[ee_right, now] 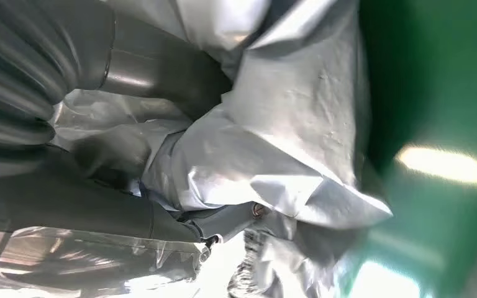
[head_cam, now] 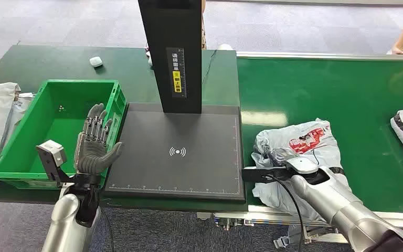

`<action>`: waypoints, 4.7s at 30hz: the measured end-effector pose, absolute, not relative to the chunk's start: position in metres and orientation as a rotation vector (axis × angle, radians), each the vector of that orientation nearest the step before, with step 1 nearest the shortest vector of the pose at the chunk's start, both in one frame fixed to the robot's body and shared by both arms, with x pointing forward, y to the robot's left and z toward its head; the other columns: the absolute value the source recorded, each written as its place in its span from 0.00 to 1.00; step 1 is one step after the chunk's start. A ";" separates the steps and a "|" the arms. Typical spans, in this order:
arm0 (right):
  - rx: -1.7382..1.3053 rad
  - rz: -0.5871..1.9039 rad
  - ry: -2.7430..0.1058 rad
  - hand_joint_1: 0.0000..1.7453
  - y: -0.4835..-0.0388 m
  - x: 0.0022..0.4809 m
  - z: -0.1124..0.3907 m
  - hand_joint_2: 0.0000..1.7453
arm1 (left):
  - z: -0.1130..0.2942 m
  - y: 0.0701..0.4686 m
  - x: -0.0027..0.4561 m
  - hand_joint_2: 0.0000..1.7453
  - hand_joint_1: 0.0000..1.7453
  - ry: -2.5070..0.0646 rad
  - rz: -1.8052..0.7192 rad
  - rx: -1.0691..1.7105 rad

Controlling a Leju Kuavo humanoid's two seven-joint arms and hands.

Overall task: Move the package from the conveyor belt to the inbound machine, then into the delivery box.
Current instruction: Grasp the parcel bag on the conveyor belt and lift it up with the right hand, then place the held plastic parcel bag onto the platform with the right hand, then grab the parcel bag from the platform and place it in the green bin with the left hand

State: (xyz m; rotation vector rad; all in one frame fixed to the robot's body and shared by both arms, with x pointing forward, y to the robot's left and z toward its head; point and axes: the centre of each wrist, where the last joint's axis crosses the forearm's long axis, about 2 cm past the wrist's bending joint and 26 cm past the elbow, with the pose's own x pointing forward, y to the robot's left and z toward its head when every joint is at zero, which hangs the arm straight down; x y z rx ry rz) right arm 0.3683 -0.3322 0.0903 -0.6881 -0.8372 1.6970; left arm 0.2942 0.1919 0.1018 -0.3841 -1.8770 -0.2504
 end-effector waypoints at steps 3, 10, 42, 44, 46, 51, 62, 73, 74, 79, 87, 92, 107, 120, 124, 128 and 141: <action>-0.660 1.527 -1.030 1.00 -0.322 0.372 0.099 1.00 | 0.098 0.193 0.288 1.00 0.00 -1.872 -0.244 -0.382; -0.633 1.089 -1.473 1.00 -0.312 0.393 0.158 1.00 | 0.091 0.199 0.277 1.00 0.00 -1.866 -0.230 -0.372; -0.213 1.100 -2.165 1.00 -0.234 0.402 0.231 1.00 | 0.111 0.212 0.291 1.00 0.00 -2.100 -0.073 -0.213; -0.028 1.300 -2.066 1.00 -0.201 0.397 0.216 1.00 | 0.117 0.214 0.298 1.00 0.00 -2.120 -0.061 -0.206; 0.039 1.360 -2.042 1.00 -0.181 0.393 0.208 1.00 | 0.120 0.215 0.300 1.00 0.00 -2.128 -0.056 -0.200; 0.133 1.474 -2.063 1.00 -0.156 0.392 0.215 1.00 | 0.120 0.220 0.301 1.00 0.00 -2.129 -0.043 -0.181; 0.227 1.619 -2.076 1.00 -0.096 0.383 0.239 1.00 | 0.127 0.222 0.308 1.00 0.00 -2.132 -0.034 -0.161; 0.303 1.825 -1.812 1.00 -0.084 0.382 0.228 1.00 | 0.127 0.226 0.309 1.00 0.00 -2.130 -0.027 -0.140; 0.315 1.856 -1.762 1.00 -0.083 0.382 0.225 1.00 | 0.127 0.226 0.309 1.00 0.00 -2.129 -0.029 -0.135; 0.297 1.917 -1.670 1.00 -0.081 0.381 0.219 1.00 | 0.127 0.226 0.309 1.00 0.00 -2.125 -0.033 -0.126; -0.448 2.252 -0.937 1.00 -0.117 0.404 0.174 1.00 | 0.128 0.223 0.309 1.00 0.00 -2.067 -0.030 -0.062; -0.534 2.251 -0.906 0.03 -0.125 0.410 0.175 1.00 | 0.129 0.220 0.309 1.00 0.00 -2.067 -0.031 -0.065; -0.520 1.860 -1.458 0.00 -0.134 0.409 0.172 1.00 | 0.126 0.217 0.304 1.00 0.00 -2.071 -0.038 -0.070; -0.185 1.404 -2.014 0.00 -0.135 0.403 0.190 1.00 | 0.127 0.217 0.305 1.00 0.00 -2.132 -0.051 -0.075; 0.033 1.168 -2.117 0.00 -0.137 0.397 0.190 1.00 | 0.124 0.214 0.302 1.00 0.00 -2.150 -0.098 -0.106; 0.095 1.031 -2.162 0.00 -0.141 0.396 0.196 1.00 | 0.122 0.212 0.299 1.00 0.00 -2.148 -0.116 -0.119; 0.215 0.711 -2.181 0.00 -0.163 0.394 0.210 1.00 | 0.123 0.199 0.291 1.00 0.00 -2.157 -0.328 -0.202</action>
